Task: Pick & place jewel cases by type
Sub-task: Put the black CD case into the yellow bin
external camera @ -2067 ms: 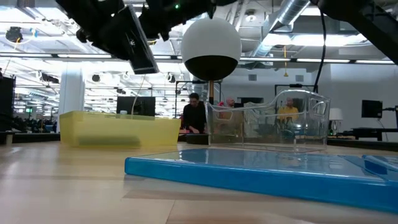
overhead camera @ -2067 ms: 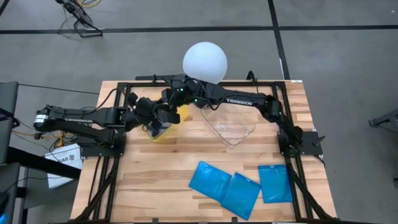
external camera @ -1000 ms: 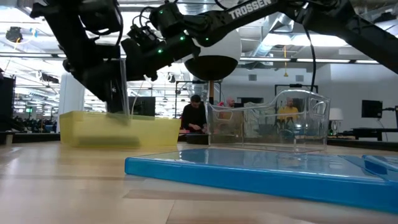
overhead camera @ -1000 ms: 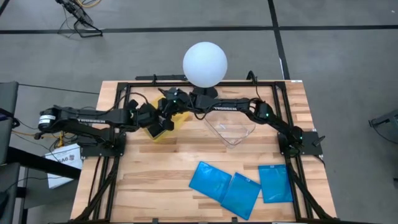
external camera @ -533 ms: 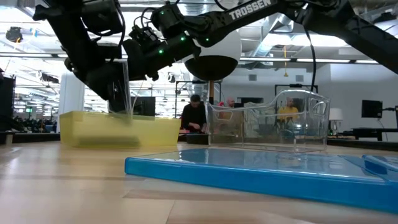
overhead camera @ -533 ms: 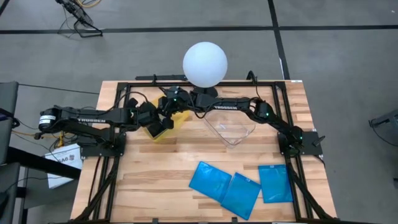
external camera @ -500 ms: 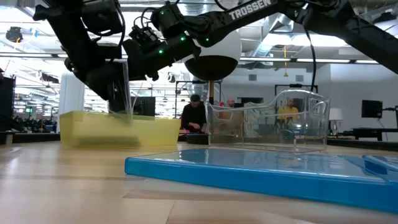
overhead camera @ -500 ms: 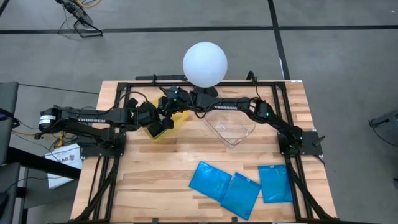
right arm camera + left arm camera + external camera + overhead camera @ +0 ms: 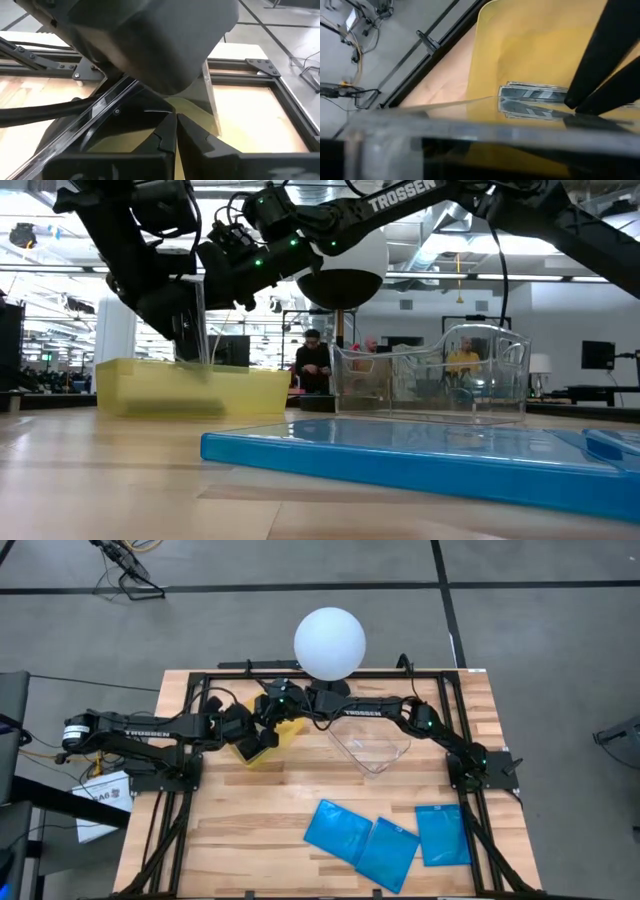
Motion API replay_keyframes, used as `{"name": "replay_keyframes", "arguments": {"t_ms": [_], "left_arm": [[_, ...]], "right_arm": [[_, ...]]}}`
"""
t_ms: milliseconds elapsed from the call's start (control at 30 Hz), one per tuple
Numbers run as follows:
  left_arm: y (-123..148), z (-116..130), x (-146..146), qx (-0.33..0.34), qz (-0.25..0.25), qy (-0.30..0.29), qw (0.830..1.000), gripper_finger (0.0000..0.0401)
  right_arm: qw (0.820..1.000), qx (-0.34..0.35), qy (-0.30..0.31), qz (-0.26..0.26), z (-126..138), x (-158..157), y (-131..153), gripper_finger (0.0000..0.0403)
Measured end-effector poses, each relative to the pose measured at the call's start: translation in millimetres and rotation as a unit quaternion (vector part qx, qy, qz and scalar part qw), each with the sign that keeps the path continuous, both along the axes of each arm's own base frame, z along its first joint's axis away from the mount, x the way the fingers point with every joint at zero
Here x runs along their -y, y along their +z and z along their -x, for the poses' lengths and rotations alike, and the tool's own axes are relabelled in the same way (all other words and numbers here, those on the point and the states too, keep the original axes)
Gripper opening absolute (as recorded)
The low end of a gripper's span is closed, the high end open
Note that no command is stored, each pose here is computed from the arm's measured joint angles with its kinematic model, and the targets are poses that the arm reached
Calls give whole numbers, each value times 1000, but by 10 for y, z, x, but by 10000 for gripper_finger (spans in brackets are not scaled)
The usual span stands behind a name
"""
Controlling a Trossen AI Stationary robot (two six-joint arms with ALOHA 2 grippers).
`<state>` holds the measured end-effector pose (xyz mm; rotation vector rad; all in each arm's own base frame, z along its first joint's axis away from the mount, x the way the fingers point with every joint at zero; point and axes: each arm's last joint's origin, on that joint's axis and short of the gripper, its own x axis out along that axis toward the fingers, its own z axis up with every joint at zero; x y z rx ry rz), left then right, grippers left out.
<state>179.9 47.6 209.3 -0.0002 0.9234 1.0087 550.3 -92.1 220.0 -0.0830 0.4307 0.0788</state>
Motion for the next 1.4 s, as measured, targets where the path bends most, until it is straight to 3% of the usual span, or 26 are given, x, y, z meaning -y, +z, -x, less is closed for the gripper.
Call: {"name": "replay_keyframes", "arguments": {"t_ms": [433, 733, 933, 1200, 1300, 1400], "left_arm": [[10, 9, -10, -96, -41, -75, 992, 50], [7, -4, -83, -156, -11, -184, 970, 50], [52, 44, -147, -176, 3, -260, 949, 50], [107, 109, -159, -218, -6, -350, 911, 50], [166, 134, -146, -221, -17, -373, 901, 50], [282, 176, -135, -214, -34, -376, 901, 50]], "right_arm": [[991, -6, -79, -112, -19, -93, -5, 8], [967, -19, -145, -209, -35, -255, -39, 8], [932, -17, -188, -308, -48, -335, -33, 7], [865, -15, -232, -444, -73, -426, -35, 7], [863, -6, -226, -452, -84, -447, -14, 7], [864, 12, -216, -455, -98, -447, 28, 7]]}}
